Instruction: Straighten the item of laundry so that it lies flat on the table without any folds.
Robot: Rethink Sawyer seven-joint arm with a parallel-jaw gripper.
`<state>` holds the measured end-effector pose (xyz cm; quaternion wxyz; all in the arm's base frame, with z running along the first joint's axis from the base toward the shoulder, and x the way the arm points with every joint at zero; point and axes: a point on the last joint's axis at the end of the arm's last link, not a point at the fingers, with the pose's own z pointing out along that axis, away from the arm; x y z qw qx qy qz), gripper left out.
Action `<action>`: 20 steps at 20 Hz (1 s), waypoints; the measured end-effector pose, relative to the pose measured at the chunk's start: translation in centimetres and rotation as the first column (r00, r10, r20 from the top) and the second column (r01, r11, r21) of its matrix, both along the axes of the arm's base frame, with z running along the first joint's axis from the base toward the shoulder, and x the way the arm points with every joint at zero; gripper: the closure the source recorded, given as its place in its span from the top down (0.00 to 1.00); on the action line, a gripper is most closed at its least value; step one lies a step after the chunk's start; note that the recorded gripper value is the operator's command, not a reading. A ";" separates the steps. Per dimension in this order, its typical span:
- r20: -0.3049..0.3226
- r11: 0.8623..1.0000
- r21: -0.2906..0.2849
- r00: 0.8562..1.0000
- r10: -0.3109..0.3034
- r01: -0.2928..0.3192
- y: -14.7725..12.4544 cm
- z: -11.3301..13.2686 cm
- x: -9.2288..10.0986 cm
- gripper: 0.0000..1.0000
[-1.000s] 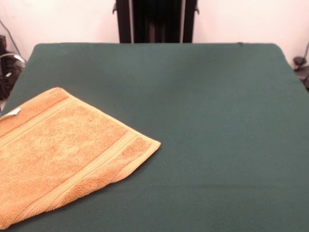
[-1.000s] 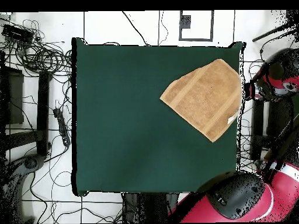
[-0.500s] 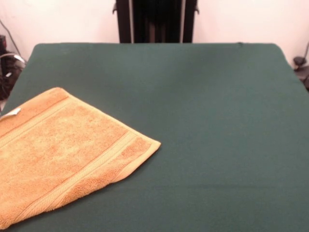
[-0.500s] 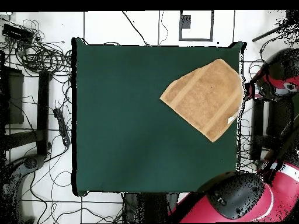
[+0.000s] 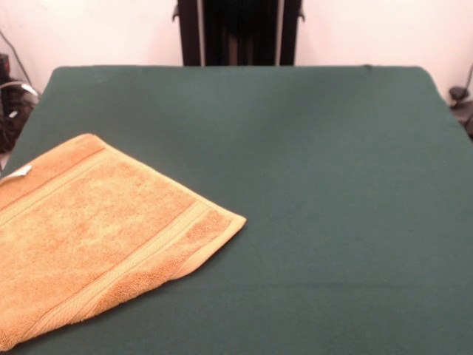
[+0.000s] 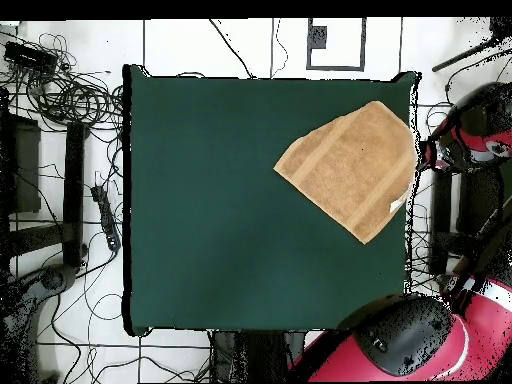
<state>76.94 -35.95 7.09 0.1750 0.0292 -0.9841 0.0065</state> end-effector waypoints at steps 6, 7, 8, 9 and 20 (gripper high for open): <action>-0.026 1.000 0.006 1.000 -0.008 0.009 0.1 0.4 -0.2 1.00; -0.048 1.000 0.012 0.999 -0.015 0.015 0.3 0.7 -0.4 1.00; -0.070 1.000 0.018 0.997 -0.021 0.022 0.5 0.9 -0.6 1.00; -0.092 0.999 0.025 0.995 -0.027 0.029 0.6 1.2 -0.7 1.00; -0.281 0.986 0.136 0.958 -0.058 0.100 4.9 4.4 -0.7 1.00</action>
